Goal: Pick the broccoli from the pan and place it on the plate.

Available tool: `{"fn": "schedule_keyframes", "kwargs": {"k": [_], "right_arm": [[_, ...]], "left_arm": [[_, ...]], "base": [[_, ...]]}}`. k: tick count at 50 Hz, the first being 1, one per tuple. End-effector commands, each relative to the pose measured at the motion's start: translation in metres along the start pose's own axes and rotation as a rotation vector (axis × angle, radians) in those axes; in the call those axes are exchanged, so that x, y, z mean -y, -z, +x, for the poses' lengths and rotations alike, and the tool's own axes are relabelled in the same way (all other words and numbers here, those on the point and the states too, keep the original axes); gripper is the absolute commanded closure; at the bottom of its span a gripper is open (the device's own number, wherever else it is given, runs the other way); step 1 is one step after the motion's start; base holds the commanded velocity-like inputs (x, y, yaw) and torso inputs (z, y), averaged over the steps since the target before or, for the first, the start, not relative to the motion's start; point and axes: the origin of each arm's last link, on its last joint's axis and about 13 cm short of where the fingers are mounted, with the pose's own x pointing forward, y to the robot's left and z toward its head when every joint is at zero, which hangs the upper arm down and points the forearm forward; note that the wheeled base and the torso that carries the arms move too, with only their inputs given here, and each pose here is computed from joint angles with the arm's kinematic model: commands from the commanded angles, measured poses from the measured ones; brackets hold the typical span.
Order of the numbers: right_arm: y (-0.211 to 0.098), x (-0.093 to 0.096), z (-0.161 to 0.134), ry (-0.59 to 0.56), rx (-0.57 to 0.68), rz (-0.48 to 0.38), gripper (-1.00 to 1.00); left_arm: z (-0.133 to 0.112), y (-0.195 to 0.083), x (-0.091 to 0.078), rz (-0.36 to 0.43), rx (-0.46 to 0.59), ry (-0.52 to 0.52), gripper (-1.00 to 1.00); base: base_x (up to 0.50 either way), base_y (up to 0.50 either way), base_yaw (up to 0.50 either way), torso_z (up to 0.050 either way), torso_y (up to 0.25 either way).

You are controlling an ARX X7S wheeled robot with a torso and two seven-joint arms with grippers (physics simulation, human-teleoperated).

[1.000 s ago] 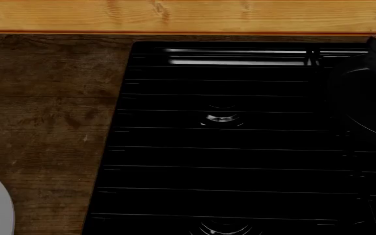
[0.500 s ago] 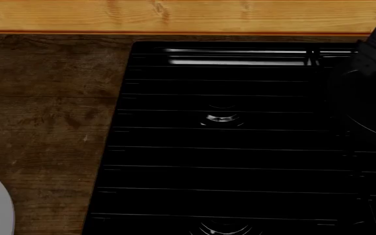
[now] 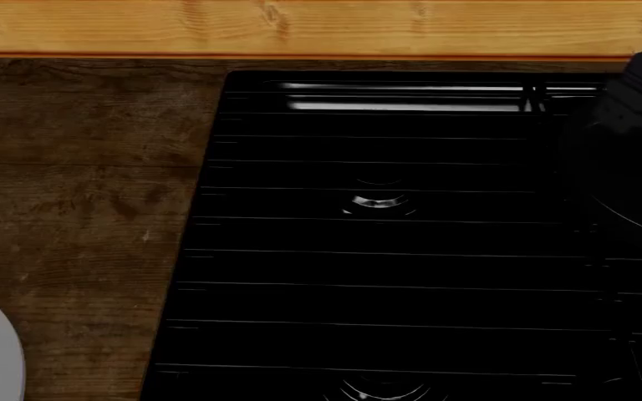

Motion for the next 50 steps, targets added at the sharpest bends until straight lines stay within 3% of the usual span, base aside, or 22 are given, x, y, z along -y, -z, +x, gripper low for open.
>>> {"fn": "schedule_keyframes", "kwargs": {"k": [1,29,30,50], "right_arm": [[0.004,0.003,0.007,0.015,-0.011,0.009,-1.0],[0.009,0.004,0.013,0.028,-0.037,0.025,-1.0],[0.01,0.004,0.013,0.036,-0.027,0.007,1.0],[0.008,0.001,0.0,0.006,0.0,-0.032,1.0]], "left_arm": [[0.001,0.001,0.004,0.005,-0.005,0.008,-1.0],[0.0,0.005,0.005,0.006,-0.015,0.008,-1.0],[0.0,0.004,0.005,0.004,-0.015,0.008,-1.0],[0.001,0.01,0.006,-0.003,-0.025,0.014,-1.0]], "base": [[0.0,0.0,0.0,0.0,0.0],[0.0,0.0,0.0,0.0,0.0],[0.0,0.0,0.0,0.0,0.0],[0.0,0.0,0.0,0.0,0.0]]}}
